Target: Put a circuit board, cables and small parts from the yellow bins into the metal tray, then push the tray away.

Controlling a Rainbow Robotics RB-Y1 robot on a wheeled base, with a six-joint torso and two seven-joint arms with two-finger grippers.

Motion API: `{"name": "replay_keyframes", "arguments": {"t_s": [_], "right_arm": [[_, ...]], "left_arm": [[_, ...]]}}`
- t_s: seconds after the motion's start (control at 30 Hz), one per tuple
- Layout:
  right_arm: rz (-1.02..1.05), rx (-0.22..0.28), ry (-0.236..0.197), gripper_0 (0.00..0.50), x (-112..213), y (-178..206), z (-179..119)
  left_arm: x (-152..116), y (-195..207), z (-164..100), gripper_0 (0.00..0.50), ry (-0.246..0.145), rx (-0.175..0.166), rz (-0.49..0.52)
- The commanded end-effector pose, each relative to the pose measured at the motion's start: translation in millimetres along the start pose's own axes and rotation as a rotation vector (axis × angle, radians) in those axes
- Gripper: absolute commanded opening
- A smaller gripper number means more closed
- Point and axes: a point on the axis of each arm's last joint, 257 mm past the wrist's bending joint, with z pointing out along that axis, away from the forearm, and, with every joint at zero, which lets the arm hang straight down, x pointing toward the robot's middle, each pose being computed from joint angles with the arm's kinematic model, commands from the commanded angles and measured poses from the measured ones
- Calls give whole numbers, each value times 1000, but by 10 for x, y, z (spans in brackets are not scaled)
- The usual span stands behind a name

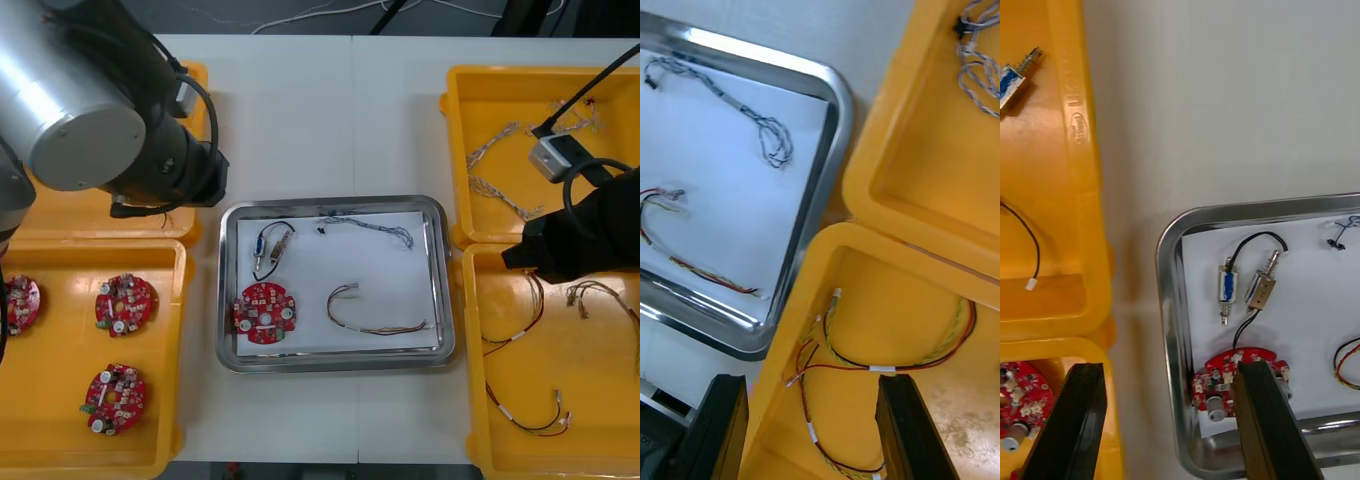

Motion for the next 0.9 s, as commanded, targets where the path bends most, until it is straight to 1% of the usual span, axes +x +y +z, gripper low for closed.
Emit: {"name": "replay_keyframes", "arguments": {"t_s": [0.03, 0.1, 0.2, 0.33, 0.5, 0.57, 0.63, 0.73, 0.9], "right_arm": [[-123, -22, -7, 500, -145, 362, 21], [-164, -37, 9, 500, -138, 492, 73], [-213, -56, 25, 500, -135, 660, 134], [-270, -60, 47, 500, -112, 833, 236], [-381, -14, 95, 500, -51, 986, 411], [-418, -8, 118, 500, -21, 1040, 465], [-464, -2, 140, 500, 5, 1115, 516], [-536, 14, 156, 500, 23, 1216, 567], [-637, 41, 167, 500, 81, 1402, 709]], "left_arm": [[10, 433, -155, 500, -12, -19, 18], [45, 585, -183, 500, 2, -21, -5], [90, 770, -203, 500, 13, -32, -35], [134, 959, -205, 500, 20, -54, -60], [187, 1188, -222, 500, 24, -78, -100], [203, 1261, -227, 500, 27, -91, -103], [236, 1356, -230, 500, 35, -113, -97], [266, 1448, -240, 500, 43, -133, -88], [322, 1602, -269, 500, 53, -144, -67]]}}
